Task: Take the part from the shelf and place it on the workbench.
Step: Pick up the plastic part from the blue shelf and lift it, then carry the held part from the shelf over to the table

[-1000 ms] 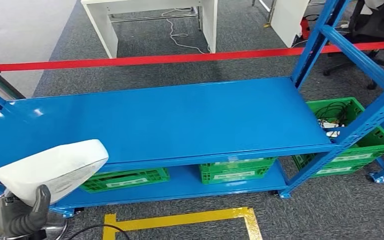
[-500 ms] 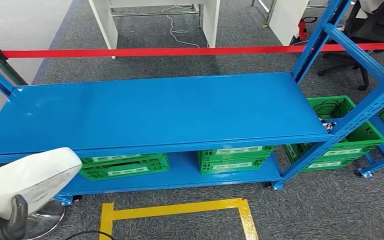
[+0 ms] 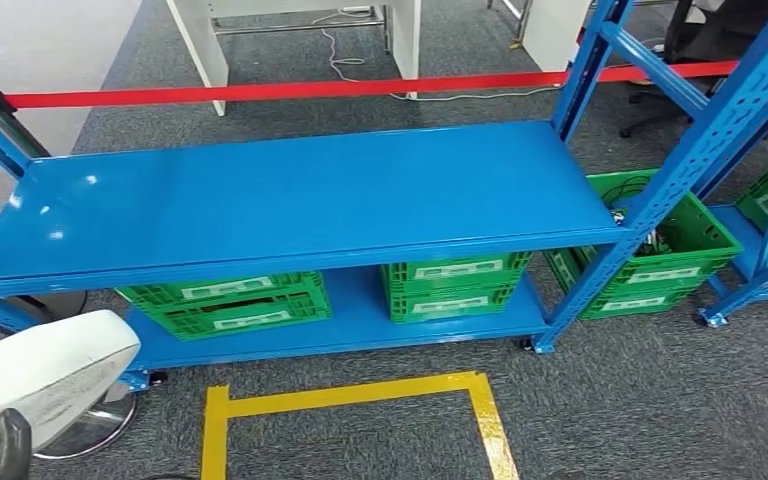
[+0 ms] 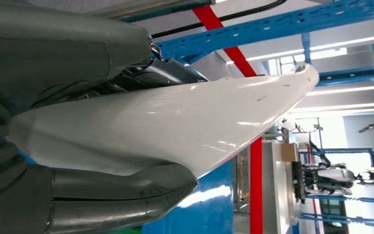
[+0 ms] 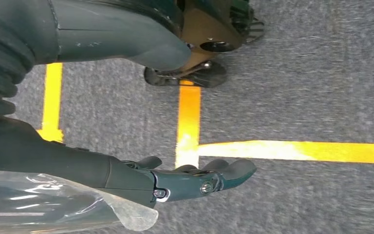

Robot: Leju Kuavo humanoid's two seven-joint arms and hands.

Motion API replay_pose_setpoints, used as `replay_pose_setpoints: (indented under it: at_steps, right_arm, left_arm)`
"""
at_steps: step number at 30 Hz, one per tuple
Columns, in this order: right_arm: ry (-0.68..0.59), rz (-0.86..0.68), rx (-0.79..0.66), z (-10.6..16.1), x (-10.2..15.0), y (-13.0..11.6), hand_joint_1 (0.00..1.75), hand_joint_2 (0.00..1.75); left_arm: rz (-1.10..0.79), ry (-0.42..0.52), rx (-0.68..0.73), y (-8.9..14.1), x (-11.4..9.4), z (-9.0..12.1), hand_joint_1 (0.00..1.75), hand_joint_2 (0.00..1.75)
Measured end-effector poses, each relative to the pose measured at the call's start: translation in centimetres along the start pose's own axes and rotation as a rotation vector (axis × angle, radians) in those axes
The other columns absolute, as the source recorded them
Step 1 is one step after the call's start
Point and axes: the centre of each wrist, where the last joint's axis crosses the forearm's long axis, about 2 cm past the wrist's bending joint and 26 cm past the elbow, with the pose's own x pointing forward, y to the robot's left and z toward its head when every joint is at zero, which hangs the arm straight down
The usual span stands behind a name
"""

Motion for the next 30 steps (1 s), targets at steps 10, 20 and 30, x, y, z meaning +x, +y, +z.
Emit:
replay_pose_setpoints:
  at_steps: [10,20,30]
  right_arm:
    - [0.013,0.01,0.031,-1.3,0.3,0.3,0.0,1.75]
    - [-0.013,0.032,0.075,-2.7,1.3,0.8,0.0,1.75]
    - [-0.026,0.093,0.159,-3.9,2.1,2.2,0.0,1.75]
  left_arm:
    - [-0.045,-0.006,0.045,0.8,0.7,0.3,1.75,1.75]
    - [-0.097,-0.002,0.105,1.9,1.8,1.1,1.75,1.75]
    - [-0.182,0.007,0.176,3.0,3.4,2.1,1.75,1.75]
